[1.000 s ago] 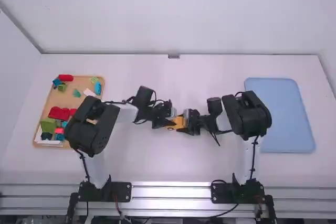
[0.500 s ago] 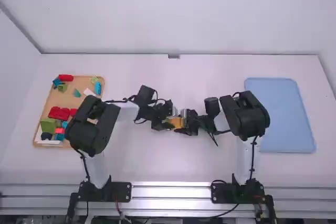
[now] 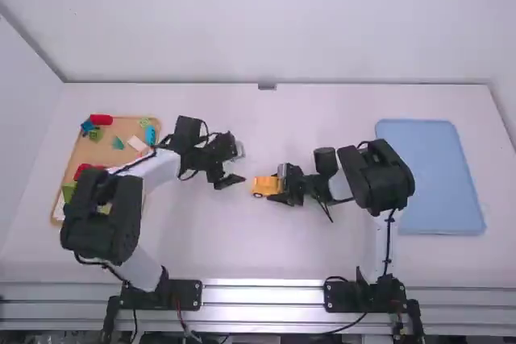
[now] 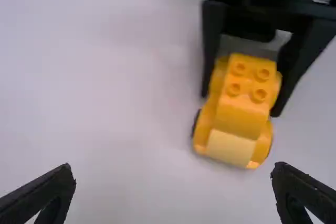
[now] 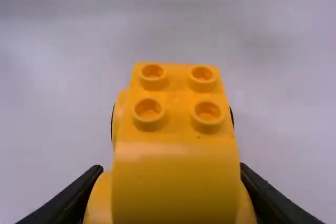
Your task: Assemble lego blocks to make yellow taxi
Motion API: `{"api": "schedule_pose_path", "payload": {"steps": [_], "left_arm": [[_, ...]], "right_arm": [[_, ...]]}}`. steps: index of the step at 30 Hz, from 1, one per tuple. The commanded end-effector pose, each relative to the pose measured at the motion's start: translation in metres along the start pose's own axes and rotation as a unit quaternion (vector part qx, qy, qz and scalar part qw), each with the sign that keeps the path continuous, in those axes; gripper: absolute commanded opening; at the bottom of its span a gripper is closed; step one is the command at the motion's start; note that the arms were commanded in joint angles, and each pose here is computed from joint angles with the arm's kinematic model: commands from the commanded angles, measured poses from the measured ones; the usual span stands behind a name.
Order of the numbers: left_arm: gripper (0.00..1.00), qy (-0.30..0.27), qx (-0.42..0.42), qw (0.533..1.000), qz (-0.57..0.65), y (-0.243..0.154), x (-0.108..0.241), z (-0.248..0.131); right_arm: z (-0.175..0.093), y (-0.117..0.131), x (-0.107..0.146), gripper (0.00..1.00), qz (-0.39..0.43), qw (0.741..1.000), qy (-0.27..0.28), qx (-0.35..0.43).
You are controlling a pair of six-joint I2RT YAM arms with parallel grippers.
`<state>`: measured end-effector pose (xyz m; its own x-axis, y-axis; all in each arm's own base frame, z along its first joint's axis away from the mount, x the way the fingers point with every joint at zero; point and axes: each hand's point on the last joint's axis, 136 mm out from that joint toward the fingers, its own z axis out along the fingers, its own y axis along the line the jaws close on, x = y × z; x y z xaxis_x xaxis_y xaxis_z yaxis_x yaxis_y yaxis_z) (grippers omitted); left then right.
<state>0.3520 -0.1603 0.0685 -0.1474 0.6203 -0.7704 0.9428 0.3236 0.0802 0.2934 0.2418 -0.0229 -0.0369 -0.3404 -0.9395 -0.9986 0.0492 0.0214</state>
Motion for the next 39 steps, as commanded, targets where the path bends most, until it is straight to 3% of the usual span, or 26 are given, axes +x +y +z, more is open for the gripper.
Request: {"api": "schedule_pose_path", "payload": {"steps": [1, 4, 9, 11, 16, 19, 20, 22, 26, 30, 34, 39], "left_arm": [[0.99, -0.004, -0.048, 0.997, -0.066, 0.021, -0.001, -0.023], [0.99, 0.011, -0.126, 0.979, -0.162, 0.054, 0.013, -0.043], [0.99, 0.053, -0.246, 0.92, -0.3, 0.091, 0.053, -0.071], [0.99, 0.063, -0.263, 0.909, -0.316, 0.094, 0.059, -0.074], [0.99, 0.08, -0.294, 0.897, -0.32, 0.1, 0.066, -0.08], [0.99, 0.073, -0.298, 0.898, -0.316, 0.104, 0.063, -0.08], [1.0, 0.072, -0.299, 0.898, -0.316, 0.104, 0.063, -0.08], [0.99, 0.067, -0.303, 0.898, -0.311, 0.107, 0.06, -0.081], [0.99, 0.063, -0.308, 0.897, -0.31, 0.11, 0.06, -0.084], [0.99, 0.062, -0.309, 0.898, -0.307, 0.111, 0.06, -0.084], [0.99, 0.062, -0.309, 0.898, -0.307, 0.111, 0.06, -0.084], [0.99, 0.058, -0.312, 0.898, -0.304, 0.113, 0.057, -0.085]], "right_arm": [[-0.006, -0.015, -0.013, 0.5, 0.023, 1.0, -0.012, 0.013], [-0.024, -0.031, -0.029, 0.49, 0.037, 0.998, -0.023, 0.041], [-0.085, -0.062, -0.059, 0.48, 0.065, 0.99, -0.037, 0.122], [-0.105, -0.071, -0.061, 0.49, 0.074, 0.984, -0.026, 0.158], [-0.177, -0.095, -0.047, 0.49, 0.128, 0.941, 0.056, 0.309], [-0.233, -0.098, -0.038, 0.52, 0.164, 0.893, 0.113, 0.405], [-0.235, -0.098, -0.038, 0.52, 0.165, 0.89, 0.115, 0.409], [-0.278, -0.095, -0.03, 0.52, 0.185, 0.85, 0.145, 0.472], [-0.333, -0.086, -0.018, 0.52, 0.216, 0.794, 0.171, 0.543], [-0.394, -0.074, 0.008, 0.53, 0.269, 0.718, 0.179, 0.617], [-0.435, -0.063, 0.034, 0.58, 0.321, 0.663, 0.15, 0.66], [-0.447, -0.06, 0.061, 0.59, 0.346, 0.658, 0.125, 0.657]]}}
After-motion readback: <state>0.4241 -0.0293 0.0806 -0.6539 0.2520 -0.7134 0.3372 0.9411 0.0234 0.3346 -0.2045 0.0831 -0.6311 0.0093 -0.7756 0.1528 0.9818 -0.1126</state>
